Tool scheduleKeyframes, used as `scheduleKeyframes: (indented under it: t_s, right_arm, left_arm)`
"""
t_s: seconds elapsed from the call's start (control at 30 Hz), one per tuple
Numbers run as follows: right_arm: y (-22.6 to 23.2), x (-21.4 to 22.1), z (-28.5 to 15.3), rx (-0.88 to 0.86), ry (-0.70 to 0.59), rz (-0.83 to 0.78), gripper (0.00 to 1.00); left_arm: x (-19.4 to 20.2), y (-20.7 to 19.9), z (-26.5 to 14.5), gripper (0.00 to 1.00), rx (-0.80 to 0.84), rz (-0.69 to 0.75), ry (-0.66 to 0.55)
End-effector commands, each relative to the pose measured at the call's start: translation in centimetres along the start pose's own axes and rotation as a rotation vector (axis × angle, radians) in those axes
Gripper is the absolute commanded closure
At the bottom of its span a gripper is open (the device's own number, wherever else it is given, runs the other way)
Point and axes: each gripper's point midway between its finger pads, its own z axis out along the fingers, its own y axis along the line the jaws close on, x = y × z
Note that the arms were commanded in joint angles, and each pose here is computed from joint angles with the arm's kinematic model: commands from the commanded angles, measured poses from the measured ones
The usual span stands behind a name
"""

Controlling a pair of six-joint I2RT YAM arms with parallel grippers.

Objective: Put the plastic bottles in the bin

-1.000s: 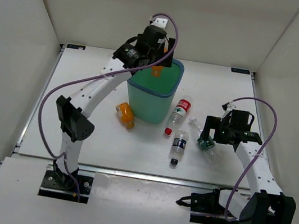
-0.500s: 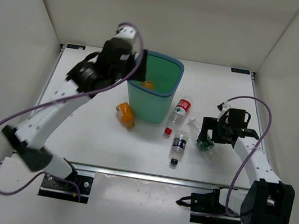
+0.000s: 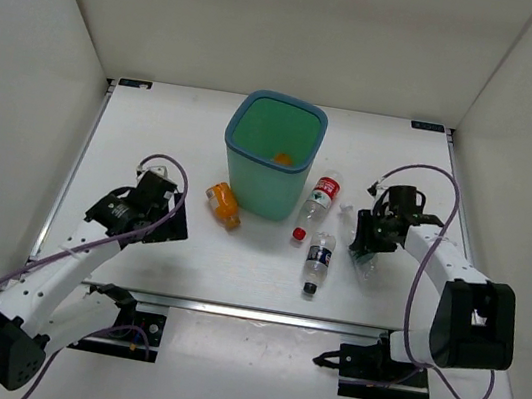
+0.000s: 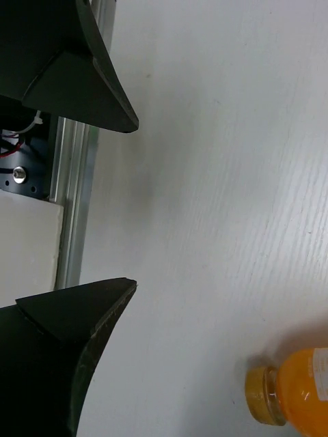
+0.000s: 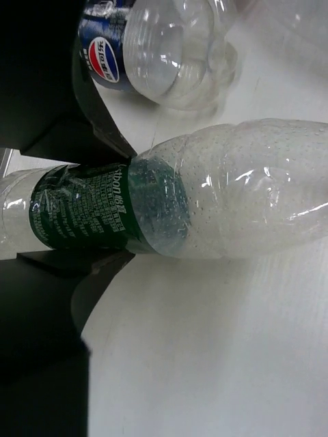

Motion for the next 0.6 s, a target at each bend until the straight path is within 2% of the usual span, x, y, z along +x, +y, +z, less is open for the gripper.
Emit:
scheduleKeyframes:
  t_s: [0.0, 0.07, 0.13, 0.2, 0.23, 0.3, 0.33, 0.37, 0.47, 0.57]
  right_arm:
    - [0.0, -3.1, -1.7, 0.061, -0.059, -0.042, 0.78]
    - [0.7, -5.7, -4.0, 0.098, -0.13, -0.076, 0.74]
    - [1.7, -9.5, -7.4, 0.112, -0.254, -0.099, 0.71]
    - [4.2, -15.0, -12.8, 0.103, -0.465, -0.138, 0.74]
    - [5.1, -16.7, -14.2, 0.09, -0.533, -0.151, 0.79]
    - [9.1, -21.4, -19.9, -0.014, -0.721, -0.203, 0.79]
    - [10.6, -22.4, -20.6, -0.059, -0.747, -0.231, 0.81]
    - [12.6, -24.3, -22.9, -0.114, -0.838, -0.266, 0.81]
    - [18.1, -27.7, -25.2, -0.267, -0.966, -0.316, 0.84]
    - [23.1, -29.5, -24.9, -0.436, -0.993, -0.378, 0.82]
  left_arm:
    - [-2.0, -0.7, -1.6, 0.01, 0.073, -0.073, -0.082]
    - [-2.0, -1.0, -1.7, 0.01, 0.082, -0.058, -0.081]
    - [-1.7, -1.3, -1.5, 0.01, 0.088, -0.055, -0.068]
    - [-0.8, -1.6, -0.7, 0.01, 0.101, -0.057, -0.036]
    - [-0.3, -1.8, -0.4, 0.01, 0.113, -0.062, -0.02]
    - [0.4, -2.0, 0.2, 0.02, 0.124, -0.083, 0.004]
    - [0.9, -2.1, 0.6, 0.01, 0.127, -0.092, 0.023]
    - [0.7, -2.1, 0.8, 0.01, 0.125, -0.105, 0.018]
    - [1.0, -2.5, 1.5, 0.02, 0.128, -0.11, 0.027]
    - [0.5, -2.7, 1.8, 0.01, 0.116, -0.131, 0.019]
